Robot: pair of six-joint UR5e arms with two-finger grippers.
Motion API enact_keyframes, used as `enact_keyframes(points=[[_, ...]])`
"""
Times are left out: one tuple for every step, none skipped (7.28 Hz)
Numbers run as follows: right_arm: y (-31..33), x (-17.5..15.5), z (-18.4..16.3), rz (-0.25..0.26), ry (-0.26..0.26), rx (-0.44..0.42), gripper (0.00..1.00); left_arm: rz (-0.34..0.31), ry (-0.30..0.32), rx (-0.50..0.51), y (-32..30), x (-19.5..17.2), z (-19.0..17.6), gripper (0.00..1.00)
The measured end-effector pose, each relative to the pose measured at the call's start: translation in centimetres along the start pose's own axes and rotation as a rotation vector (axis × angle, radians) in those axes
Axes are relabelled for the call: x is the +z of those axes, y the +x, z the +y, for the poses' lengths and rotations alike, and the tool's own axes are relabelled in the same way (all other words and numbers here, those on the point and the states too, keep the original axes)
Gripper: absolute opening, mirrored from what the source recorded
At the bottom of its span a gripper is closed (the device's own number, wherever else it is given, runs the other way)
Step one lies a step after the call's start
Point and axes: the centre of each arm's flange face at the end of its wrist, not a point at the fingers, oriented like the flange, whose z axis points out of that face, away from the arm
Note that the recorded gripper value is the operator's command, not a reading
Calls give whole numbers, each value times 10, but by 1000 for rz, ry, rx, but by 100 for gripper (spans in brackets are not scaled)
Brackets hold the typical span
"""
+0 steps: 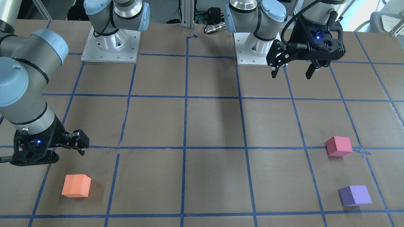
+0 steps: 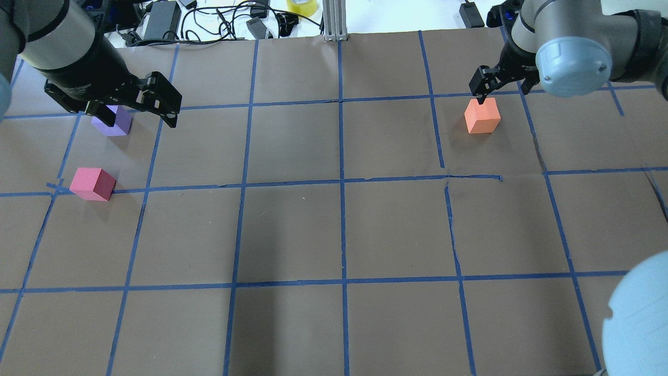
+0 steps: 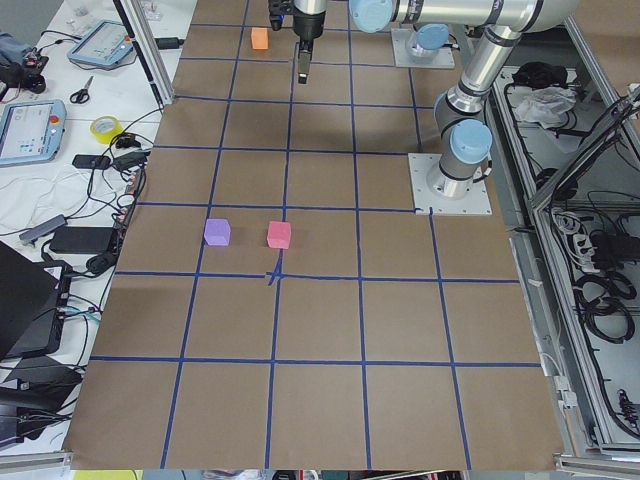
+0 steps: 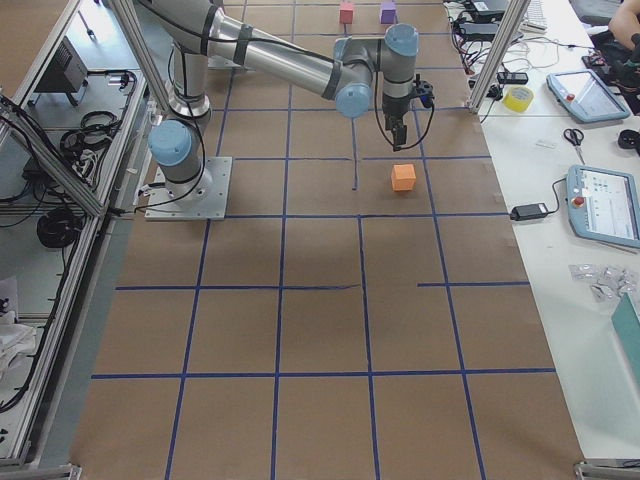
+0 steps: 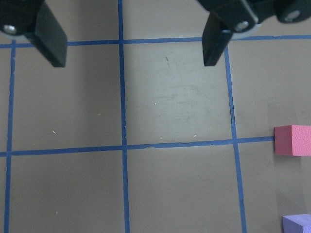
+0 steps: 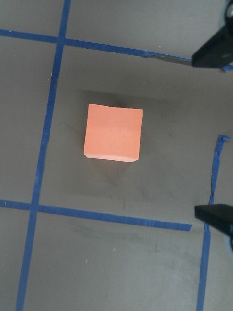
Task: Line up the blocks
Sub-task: 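Lower the right gripper onto the orange cube and close on it, then carry the orange cube with the right gripper toward the table center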
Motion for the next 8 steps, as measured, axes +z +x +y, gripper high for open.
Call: enact_keyframes(points=[[8, 21, -6, -24, -2, -6, 100, -2, 8, 4, 0, -5, 4, 100], [11, 35, -11, -41, 5, -8, 100, 8, 16, 3, 1, -9, 7, 100], [12, 49, -16, -49, 14, -10, 100, 18, 24, -7, 3, -13, 8, 100], [14, 69, -24, -48, 32, -13, 100, 19, 30, -11, 3, -16, 9, 100], [16, 91, -32, -42, 54, -25, 100, 15, 33, -11, 3, -18, 11, 100], [17, 110, -37, -38, 65, -45, 100, 10, 38, -9, 2, -21, 14, 100], [17, 123, -39, -38, 66, -55, 100, 8, 43, -9, 2, -22, 16, 100], [18, 132, -39, -40, 62, -60, 99, 7, 46, -8, 2, -23, 17, 100]])
